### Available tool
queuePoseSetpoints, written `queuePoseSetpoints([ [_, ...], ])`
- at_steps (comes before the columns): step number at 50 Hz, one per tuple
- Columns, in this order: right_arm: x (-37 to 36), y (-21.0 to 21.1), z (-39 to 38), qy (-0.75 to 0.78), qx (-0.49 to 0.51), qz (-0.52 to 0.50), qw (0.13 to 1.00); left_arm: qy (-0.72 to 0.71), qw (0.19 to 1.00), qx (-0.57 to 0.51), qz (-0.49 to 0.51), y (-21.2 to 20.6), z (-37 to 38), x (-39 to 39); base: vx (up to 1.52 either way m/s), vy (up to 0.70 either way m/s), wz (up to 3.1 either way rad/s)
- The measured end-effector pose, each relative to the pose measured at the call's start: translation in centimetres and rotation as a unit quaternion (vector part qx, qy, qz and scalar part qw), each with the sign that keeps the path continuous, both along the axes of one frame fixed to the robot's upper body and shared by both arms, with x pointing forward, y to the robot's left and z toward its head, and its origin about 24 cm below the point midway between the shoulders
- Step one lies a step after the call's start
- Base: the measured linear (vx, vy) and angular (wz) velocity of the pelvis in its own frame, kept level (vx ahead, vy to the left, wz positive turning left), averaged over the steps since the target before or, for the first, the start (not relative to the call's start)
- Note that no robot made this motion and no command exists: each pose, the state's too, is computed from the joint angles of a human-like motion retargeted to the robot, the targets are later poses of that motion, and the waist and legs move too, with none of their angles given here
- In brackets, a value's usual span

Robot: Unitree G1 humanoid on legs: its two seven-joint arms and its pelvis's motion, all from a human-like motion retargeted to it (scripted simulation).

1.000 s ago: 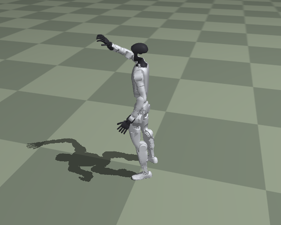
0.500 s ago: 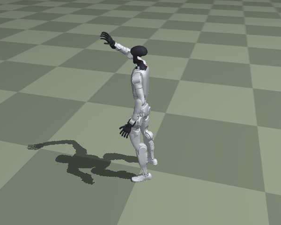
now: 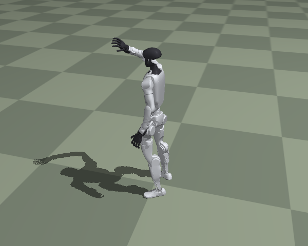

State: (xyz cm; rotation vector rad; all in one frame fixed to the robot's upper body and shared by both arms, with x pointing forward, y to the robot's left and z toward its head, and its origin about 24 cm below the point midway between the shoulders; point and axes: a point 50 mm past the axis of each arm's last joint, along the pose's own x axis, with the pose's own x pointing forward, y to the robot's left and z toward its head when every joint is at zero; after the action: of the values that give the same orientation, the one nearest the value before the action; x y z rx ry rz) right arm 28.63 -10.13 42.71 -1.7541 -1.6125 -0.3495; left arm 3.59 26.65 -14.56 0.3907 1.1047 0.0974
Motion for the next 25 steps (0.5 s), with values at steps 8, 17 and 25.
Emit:
queuePoseSetpoints([
  [8,-1.4,-2.1,3.8,-0.081,0.101,0.026,0.991,-0.041,0.997,0.026,0.055,0.9,0.4,1.7,-0.01,-0.02,-0.01],
  [17,0.8,-15.8,1.6,-0.012,0.378,-0.051,0.924,-0.091,0.992,0.048,0.067,1.8,1.5,3.6,0.01,0.06,0.40],
  [25,2.1,-15.8,4.4,-0.040,0.514,-0.038,0.856,-0.042,0.997,0.057,0.019,2.4,1.2,3.5,0.00,-0.01,-0.11],
])
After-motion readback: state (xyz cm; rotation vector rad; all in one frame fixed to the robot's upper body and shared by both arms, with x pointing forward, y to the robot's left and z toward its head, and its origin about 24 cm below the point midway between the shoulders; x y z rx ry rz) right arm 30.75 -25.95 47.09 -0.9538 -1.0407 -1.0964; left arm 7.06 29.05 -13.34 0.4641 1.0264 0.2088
